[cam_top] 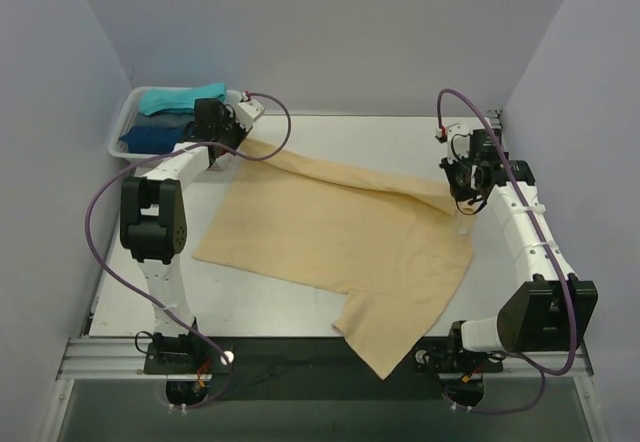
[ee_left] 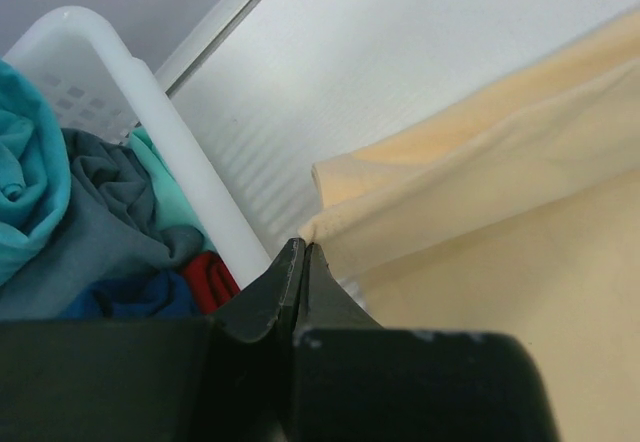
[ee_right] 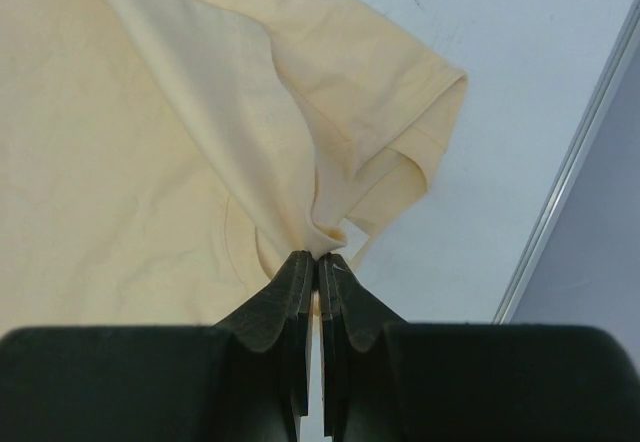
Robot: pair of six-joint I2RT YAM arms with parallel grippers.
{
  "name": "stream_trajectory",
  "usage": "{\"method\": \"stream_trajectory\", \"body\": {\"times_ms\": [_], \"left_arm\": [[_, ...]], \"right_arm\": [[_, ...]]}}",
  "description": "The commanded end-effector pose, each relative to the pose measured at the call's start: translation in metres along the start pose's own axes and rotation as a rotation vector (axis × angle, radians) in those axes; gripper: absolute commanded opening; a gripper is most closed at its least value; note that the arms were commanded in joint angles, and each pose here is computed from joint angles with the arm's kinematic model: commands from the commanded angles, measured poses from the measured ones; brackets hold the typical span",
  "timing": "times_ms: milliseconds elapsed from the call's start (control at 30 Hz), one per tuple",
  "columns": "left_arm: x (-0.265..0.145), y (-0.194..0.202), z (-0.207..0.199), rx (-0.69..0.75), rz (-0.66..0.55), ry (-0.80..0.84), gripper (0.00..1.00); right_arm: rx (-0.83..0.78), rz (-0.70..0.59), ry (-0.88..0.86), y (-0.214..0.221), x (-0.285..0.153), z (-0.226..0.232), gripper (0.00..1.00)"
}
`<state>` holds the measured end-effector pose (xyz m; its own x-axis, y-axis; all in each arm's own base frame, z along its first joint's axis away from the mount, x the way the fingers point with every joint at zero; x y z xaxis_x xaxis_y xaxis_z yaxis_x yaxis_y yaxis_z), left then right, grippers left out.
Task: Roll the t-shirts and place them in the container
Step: Fold the T-shirt at the center of the board.
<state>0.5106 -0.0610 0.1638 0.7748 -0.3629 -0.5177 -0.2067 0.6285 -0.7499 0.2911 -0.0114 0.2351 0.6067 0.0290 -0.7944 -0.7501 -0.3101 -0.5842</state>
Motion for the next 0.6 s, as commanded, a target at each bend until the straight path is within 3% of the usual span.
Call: {"method": "stream_trajectory", "body": {"times_ms": [0, 567], "left_arm": [[-0.023, -0.008, 0.004, 0.034, -0.014, 0.004, 0.00], [-0.023, -0.006, 0.004, 0.128, 0.020, 0.055, 0.00]], "right_arm": [[0.011, 0.023, -0.021, 0.009, -0.008, 0.008, 0.00], [-0.003, 0.031, -0.116, 0.010, -0.010, 0.023, 0.00]]}}
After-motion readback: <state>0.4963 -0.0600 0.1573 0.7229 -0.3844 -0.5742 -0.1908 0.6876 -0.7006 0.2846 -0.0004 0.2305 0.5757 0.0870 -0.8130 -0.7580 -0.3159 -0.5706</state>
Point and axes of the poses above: each gripper's point midway between its finger pads, its own x axis out along the fingers, its own z axis along the line the jaws close on, y = z × x, the point moved 8 cm from there along -x, back along the fingers, and after that the axes turned 5 degrees about x, right-handed, at the moved point
